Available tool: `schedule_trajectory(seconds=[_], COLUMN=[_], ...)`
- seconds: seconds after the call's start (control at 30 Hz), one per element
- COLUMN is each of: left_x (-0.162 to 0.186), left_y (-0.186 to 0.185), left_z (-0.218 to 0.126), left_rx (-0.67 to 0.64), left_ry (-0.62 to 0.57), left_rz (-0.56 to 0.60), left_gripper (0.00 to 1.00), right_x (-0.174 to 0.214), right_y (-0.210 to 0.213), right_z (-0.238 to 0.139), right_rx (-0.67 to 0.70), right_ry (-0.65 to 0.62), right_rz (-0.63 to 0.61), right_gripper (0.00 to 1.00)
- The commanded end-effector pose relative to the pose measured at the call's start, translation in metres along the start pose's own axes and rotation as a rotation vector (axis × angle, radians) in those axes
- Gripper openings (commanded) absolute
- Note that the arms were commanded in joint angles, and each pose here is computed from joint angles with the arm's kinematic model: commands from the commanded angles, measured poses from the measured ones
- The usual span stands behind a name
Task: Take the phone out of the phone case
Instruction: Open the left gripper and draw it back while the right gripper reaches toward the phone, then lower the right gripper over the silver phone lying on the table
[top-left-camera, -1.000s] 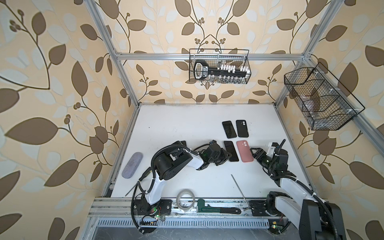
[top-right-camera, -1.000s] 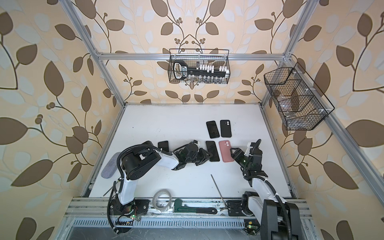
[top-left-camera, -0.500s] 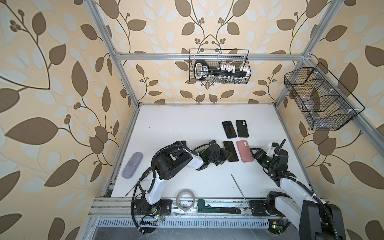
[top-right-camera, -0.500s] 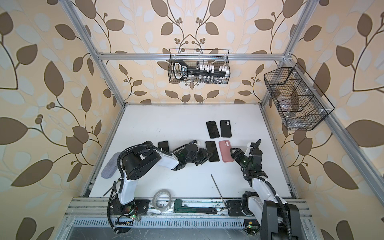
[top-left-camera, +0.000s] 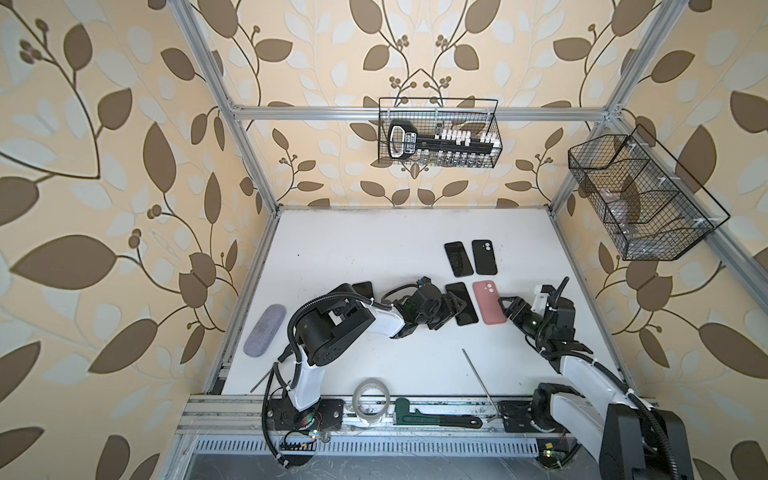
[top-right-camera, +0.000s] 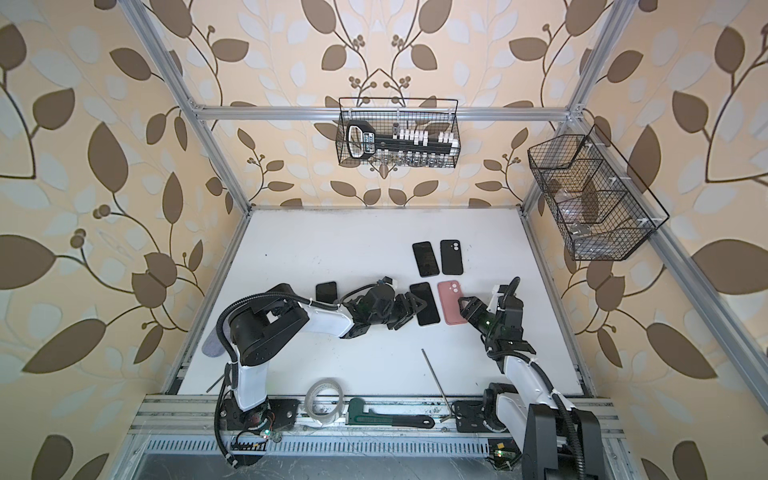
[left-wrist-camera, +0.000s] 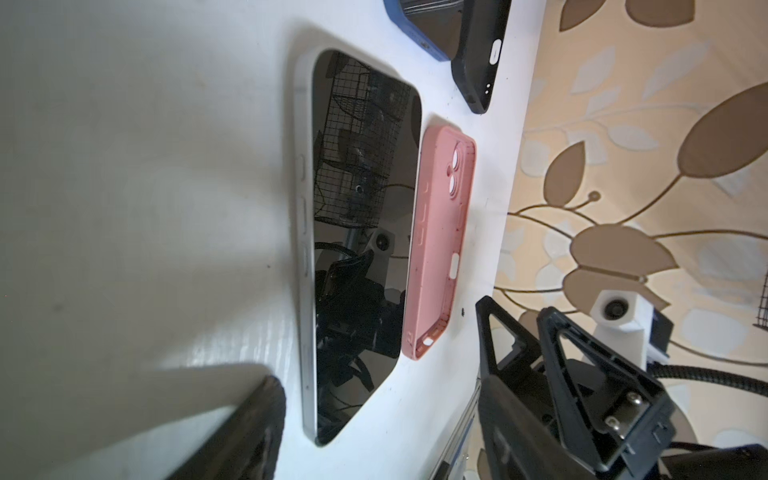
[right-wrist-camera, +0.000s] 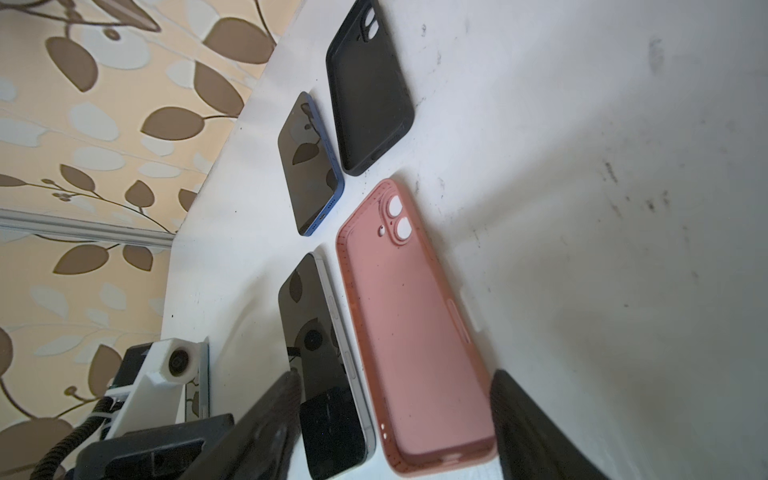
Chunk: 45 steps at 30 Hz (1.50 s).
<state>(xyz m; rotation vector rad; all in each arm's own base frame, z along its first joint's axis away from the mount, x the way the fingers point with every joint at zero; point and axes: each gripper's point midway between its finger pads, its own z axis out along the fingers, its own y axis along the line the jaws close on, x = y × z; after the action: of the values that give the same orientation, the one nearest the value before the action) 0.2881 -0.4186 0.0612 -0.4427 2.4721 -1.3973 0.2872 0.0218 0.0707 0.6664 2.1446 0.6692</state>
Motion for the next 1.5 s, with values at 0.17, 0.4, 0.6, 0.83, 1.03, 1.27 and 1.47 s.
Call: schedule_trajectory(seconds=[0.17, 0.4, 0.6, 0.83, 1.03, 1.27, 1.47], left_x=[-0.017, -0.059, -0.107, -0.159, -0.191, -0.225, -0.239], left_y=[-0.045, -0.058, -0.047, -0.02, 0.023, 0.058, 0.084], left_z=[-0.046, -0.117, -0.207, -0.319, -0.374, -0.409, -0.417], left_rx=[0.002, -0.116, -0.217, -0.353, -0.461, -0.649, -0.712], left_ry=[-0.057, -0.178, -0.354, -0.526, -0.557, -0.598, -0.607], left_rz=[0.096, 0.168, 0.152, 0.118, 0.008, 0.014, -0.003], left_gripper=[0.95, 0.99, 0.99, 0.99, 0.99, 0.99, 0.99], right_x=[-0.018, -0.013, 0.004, 0.03, 0.067, 0.117, 0.16], right_y=[0.037, 0.081, 0.128, 0.192, 0.24, 0.28, 0.305], right_z=[-0.001, 0.006, 0.018, 0.028, 0.043, 0.061, 0.077], right_rx=[-0.011, -0.034, -0.047, -0.072, -0.084, -0.069, -0.06], right_ry=[-0.02, 0.0, 0.073, 0.127, 0.199, 0.269, 0.324], right_rz=[-0.098, -0.188, -0.3, -0.453, -0.553, -0.672, -0.754], right_gripper=[0.74, 0.77, 0.84, 0.92, 0.94, 0.94, 0.94])
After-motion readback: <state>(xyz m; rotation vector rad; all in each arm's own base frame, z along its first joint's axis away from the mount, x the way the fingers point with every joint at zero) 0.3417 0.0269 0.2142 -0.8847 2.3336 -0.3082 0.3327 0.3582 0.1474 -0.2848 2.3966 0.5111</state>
